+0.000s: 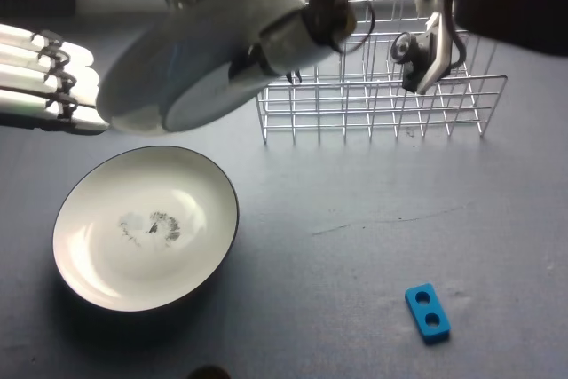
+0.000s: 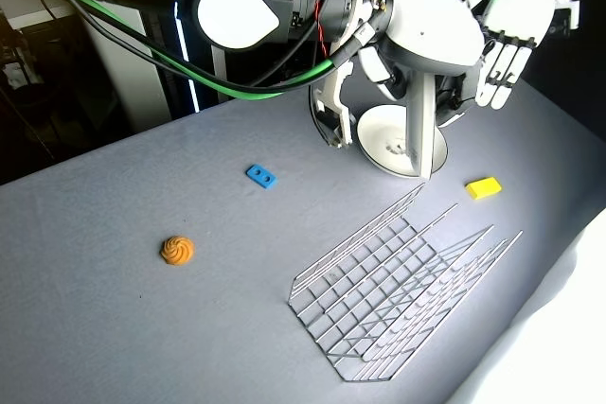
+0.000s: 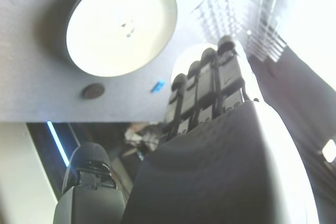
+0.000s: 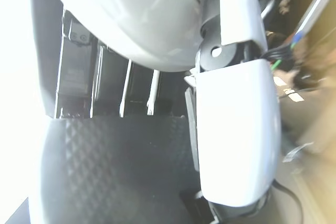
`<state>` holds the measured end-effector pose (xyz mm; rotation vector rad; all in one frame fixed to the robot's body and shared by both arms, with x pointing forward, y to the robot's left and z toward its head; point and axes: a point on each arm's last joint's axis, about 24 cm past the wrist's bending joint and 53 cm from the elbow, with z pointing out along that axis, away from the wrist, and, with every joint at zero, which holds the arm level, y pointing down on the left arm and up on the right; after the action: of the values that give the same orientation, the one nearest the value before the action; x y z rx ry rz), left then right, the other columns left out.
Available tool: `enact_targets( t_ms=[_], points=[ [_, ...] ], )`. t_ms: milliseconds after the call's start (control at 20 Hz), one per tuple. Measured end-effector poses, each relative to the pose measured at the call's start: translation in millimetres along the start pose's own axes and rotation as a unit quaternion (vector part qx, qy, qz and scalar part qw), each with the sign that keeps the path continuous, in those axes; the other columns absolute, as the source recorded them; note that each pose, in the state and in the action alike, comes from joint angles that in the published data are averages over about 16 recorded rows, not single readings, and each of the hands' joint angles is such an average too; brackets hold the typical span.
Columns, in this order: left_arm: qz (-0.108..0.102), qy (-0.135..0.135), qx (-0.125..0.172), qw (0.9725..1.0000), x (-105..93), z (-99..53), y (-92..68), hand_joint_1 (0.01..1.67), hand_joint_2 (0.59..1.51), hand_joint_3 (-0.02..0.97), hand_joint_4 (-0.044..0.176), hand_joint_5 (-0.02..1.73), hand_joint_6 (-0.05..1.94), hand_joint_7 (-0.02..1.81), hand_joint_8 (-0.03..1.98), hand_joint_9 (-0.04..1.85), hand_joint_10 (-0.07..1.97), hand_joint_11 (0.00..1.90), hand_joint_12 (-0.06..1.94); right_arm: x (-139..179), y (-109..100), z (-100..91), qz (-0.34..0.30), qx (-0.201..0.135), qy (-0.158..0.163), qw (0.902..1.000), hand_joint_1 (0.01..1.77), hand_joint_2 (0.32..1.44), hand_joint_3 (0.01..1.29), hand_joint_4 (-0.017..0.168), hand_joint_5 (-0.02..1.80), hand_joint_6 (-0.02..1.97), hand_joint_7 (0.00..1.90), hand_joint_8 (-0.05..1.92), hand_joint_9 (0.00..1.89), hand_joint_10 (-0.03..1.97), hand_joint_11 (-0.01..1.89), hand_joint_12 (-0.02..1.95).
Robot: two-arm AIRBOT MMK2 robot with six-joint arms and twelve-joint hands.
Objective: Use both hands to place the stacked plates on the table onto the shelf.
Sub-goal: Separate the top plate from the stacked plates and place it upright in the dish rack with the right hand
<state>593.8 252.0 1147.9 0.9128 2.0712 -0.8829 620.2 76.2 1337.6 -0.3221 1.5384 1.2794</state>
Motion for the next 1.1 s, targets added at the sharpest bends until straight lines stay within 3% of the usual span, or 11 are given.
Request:
enact_targets(
  t_ms=[400,1100],
  points=[
    [0.002,0.004,-0.016,0.9999,1.3,3.3,6.3,0.01,1.096,0.018,0.001,0.02,0.01,0.02,0.02,0.02,0.02,0.02,-0.01,-30,-12,-1.8,0.058,0.02,-0.017,0.998,1.25,0.92,0.01,0.017,1.05,0.86,1.21,0.59,1.38,0.02,0.99,0.87],
    [-0.001,0.04,-0.043,0.9983,24.1,9.8,21.4,0.01,1.098,0.017,0.001,0.02,0.01,0.02,0.01,0.02,0.02,0.02,-0.01,-56,-23,-6.1,0.105,0.028,-0.047,0.993,1.25,0.93,0.01,0.01,1.04,0.85,1.19,0.63,1.38,0.02,0.99,0.83]
  ],
)
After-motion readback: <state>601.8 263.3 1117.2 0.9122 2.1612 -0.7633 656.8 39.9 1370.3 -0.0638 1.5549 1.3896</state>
